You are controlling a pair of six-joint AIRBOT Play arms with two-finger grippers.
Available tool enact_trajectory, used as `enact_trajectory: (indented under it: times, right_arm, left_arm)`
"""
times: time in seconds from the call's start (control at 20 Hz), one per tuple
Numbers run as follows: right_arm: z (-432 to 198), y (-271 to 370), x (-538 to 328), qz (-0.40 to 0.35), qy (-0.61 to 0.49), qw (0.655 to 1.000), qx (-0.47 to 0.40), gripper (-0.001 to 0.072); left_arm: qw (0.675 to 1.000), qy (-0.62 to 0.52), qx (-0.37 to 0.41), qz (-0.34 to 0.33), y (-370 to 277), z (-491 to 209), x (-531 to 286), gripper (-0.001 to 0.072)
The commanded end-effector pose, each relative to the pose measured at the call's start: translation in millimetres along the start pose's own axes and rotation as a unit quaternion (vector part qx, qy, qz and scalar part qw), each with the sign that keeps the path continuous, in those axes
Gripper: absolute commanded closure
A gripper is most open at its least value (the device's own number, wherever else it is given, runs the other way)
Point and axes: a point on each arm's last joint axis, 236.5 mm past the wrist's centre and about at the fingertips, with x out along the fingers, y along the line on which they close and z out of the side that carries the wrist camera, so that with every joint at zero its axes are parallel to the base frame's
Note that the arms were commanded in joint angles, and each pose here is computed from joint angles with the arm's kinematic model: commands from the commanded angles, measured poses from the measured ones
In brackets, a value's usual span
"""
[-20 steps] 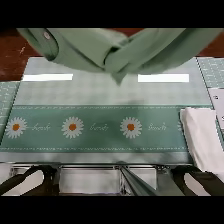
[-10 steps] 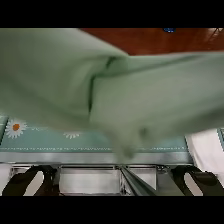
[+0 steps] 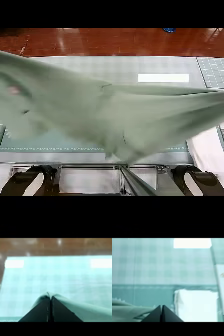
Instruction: Fold the shirts.
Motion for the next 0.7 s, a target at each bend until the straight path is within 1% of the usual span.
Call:
enact_trajectory:
  times: [0.0,0.15,0.3,0.4,0.55,0.6,0.65]
  right_arm:
    - [-49.3,25.1,103.0,0.061,0.092,0.994,0.026,0.0691]
    - [-57.9,18.4,176.0,0.052,0.118,0.990,0.052,0.0691]
    - [-51.2,5.5,237.6,0.053,0.130,0.984,0.110,0.0691]
    - [-54.4,-5.1,272.3,0.061,0.141,0.975,0.163,0.0691]
    - [-60.4,-18.6,309.6,0.069,0.147,0.965,0.207,0.0691]
    - [-64.5,-21.4,317.8,0.069,0.153,0.961,0.218,0.0691]
    - [-68.3,-24.5,323.8,0.067,0.158,0.959,0.224,0.0691]
  left_arm:
    - [0.998,0.059,-0.024,-0.010,-5.0,-29.6,103.4,0.0688]
    - [0.990,0.115,-0.079,-0.025,-15.1,-60.6,184.9,0.0688]
    - [0.972,0.186,-0.126,-0.063,-38.4,-103.0,245.9,0.0688]
    - [0.959,0.221,-0.155,-0.082,-51.9,-125.9,273.3,0.0687]
    - [0.945,0.247,-0.192,-0.102,-66.0,-147.7,300.2,0.0678]
    - [0.941,0.251,-0.202,-0.107,-69.7,-152.0,305.3,0.0602]
    - [0.938,0.254,-0.209,-0.110,-72.5,-155.2,308.9,0.0429]
